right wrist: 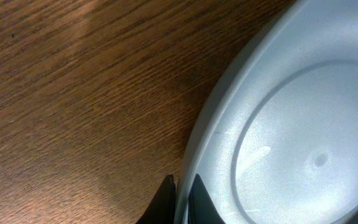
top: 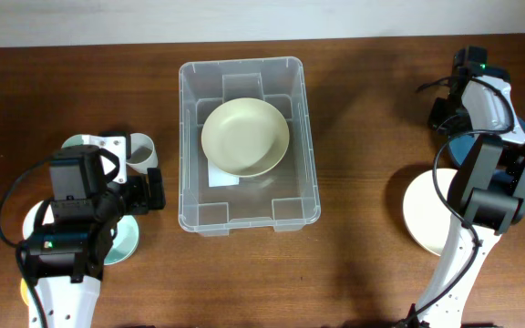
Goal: Pack container
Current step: 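Release the bowl and move the right gripper to the blue bowl, then carry the blue bowl into the container onto the cream bowl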
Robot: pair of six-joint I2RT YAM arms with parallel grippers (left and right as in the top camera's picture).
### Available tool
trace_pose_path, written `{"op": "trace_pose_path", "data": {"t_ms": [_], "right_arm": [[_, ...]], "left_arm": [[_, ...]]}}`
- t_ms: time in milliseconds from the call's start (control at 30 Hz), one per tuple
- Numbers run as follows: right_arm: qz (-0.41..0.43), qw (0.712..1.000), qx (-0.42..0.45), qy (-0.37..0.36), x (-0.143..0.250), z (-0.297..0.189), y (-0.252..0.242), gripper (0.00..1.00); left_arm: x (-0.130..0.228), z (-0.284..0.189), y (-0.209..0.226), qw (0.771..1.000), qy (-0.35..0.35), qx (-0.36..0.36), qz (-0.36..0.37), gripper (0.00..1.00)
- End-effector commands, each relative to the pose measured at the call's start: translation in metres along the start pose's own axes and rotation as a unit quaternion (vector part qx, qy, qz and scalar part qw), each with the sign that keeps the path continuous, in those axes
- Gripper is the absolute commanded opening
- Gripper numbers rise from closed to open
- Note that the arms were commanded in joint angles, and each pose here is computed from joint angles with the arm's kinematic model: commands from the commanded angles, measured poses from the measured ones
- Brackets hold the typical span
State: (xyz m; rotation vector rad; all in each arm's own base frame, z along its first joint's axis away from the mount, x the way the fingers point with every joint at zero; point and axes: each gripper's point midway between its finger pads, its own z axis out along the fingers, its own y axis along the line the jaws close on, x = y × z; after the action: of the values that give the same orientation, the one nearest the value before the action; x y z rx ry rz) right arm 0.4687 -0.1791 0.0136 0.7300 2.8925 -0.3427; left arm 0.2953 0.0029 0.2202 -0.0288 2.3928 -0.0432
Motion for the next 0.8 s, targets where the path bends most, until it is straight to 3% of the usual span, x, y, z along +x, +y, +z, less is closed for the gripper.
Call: {"op": "trace_pose_path", "data": {"t_ms": [0,267,400,533,767], "right_arm": [[0.013,1.000,0.003,-0.015,-0.008,-0.009,-0.006,0.04],[0.024,0.993,-0.021,-0.114,-0.051,-0.102,-0.015,0.04],[-0.031,0.983,-0.088,-0.160,-0.059,-0.164,0.006,0.04],[-0.099,0.960,-0.165,-0.204,-0.048,-0.232,0.037,0.04],[-0.249,0.899,-0.231,-0.275,0.008,-0.336,0.101,0.04]], "left_arm": [[-0.010,-0.005,-0.001,1.000,-0.013,0.004,-0.005,1.00],[-0.010,-0.005,-0.001,1.000,-0.013,0.004,-0.005,1.00],[-0.010,-0.005,-0.001,1.000,-0.013,0.004,-0.005,1.00],[-0.010,-0.005,-0.001,1.000,-0.013,0.004,-0.005,1.00],[-0.010,-0.005,-0.001,1.000,-0.013,0.004,-0.005,1.00]]}}
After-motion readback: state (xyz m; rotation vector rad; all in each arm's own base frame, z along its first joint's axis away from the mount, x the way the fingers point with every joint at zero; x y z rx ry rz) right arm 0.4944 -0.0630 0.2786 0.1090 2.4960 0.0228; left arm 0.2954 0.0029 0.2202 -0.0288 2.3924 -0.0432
